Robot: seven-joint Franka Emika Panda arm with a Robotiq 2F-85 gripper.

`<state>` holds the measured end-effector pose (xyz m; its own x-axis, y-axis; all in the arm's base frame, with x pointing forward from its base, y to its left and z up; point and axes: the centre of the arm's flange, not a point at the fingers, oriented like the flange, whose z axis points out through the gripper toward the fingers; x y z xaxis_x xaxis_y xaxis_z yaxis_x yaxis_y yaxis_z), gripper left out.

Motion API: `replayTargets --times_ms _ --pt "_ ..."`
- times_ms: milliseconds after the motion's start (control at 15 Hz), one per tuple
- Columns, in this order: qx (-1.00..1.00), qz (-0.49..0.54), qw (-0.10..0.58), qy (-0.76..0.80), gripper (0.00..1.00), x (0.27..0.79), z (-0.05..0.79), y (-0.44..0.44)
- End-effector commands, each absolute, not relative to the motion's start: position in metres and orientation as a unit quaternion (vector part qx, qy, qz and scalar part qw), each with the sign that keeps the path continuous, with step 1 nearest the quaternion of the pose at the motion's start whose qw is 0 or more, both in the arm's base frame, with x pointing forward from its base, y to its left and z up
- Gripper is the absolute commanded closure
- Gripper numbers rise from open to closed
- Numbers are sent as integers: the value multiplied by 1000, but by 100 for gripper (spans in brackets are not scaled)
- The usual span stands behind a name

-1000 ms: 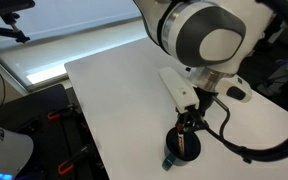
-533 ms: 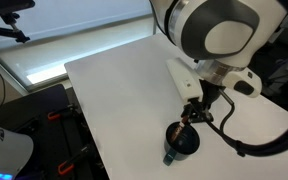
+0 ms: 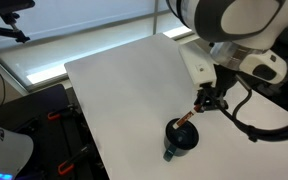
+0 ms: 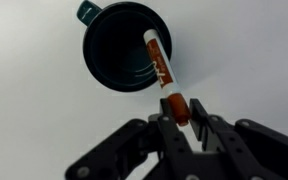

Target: Remove the marker from the cup

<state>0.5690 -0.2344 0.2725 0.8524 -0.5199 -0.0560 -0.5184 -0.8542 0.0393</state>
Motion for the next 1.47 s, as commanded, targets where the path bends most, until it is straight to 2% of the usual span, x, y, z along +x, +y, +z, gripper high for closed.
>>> replayTargets --times_ms 0,667,1400 --pt "955 6 -12 -295 94 578 305 -233" --pt "937 93 -17 -337 94 617 363 -243" --pt "924 74 -4 -374 94 648 312 -278"
